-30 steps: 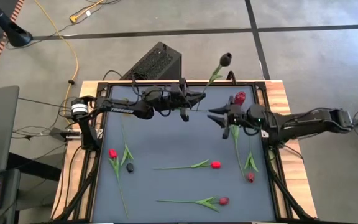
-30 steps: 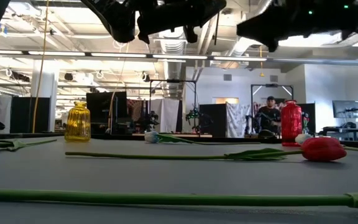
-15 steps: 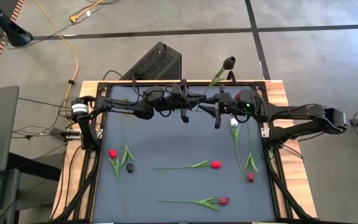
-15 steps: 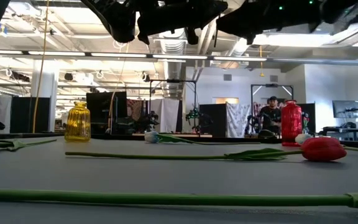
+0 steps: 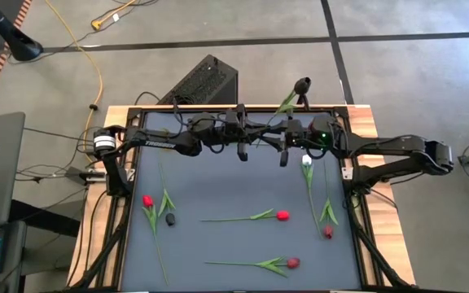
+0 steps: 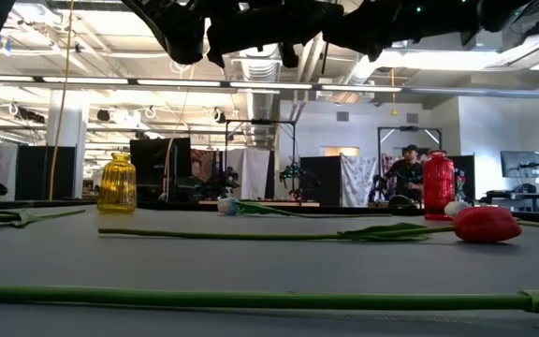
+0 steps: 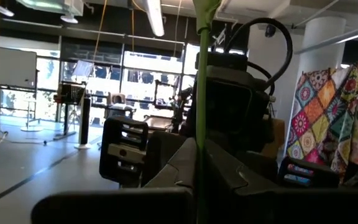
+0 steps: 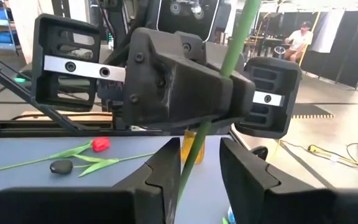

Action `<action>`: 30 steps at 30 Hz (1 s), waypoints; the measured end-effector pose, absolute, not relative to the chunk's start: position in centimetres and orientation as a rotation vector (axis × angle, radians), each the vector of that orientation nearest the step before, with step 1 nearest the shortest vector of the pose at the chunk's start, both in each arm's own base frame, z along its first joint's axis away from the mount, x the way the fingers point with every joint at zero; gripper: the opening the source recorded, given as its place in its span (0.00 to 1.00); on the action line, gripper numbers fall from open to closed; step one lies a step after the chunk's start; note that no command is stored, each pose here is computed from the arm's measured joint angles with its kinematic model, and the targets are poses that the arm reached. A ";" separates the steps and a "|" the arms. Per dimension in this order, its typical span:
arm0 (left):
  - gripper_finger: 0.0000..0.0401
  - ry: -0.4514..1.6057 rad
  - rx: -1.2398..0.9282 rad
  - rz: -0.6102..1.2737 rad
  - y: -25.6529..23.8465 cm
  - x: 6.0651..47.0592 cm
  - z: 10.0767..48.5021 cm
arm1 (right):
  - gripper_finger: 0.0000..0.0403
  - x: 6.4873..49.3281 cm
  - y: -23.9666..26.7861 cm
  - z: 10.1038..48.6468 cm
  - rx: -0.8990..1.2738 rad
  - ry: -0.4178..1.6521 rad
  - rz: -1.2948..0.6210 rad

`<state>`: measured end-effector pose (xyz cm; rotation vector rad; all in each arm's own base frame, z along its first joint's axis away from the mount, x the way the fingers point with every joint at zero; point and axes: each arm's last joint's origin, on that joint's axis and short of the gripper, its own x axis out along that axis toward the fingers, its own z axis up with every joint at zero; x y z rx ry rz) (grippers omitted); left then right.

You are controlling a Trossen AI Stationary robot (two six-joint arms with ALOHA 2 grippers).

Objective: Sort flowers into vase by color
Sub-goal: Put the top black tulip into the red flower vase

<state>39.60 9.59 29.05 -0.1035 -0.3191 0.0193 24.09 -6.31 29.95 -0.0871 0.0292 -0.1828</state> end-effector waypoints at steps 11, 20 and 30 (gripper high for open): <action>0.00 -0.303 -0.094 0.026 9.7 39.6 28.9 | 0.13 24.1 -6.3 29.9 -0.100 0.039 -0.182; 0.06 -0.286 -0.088 0.032 9.9 39.6 28.7 | 0.08 23.7 -6.6 29.6 -0.091 0.089 -0.195; 0.27 -0.141 -0.110 -0.049 12.5 37.7 29.7 | 0.08 20.4 -7.6 30.2 -0.066 0.187 -0.286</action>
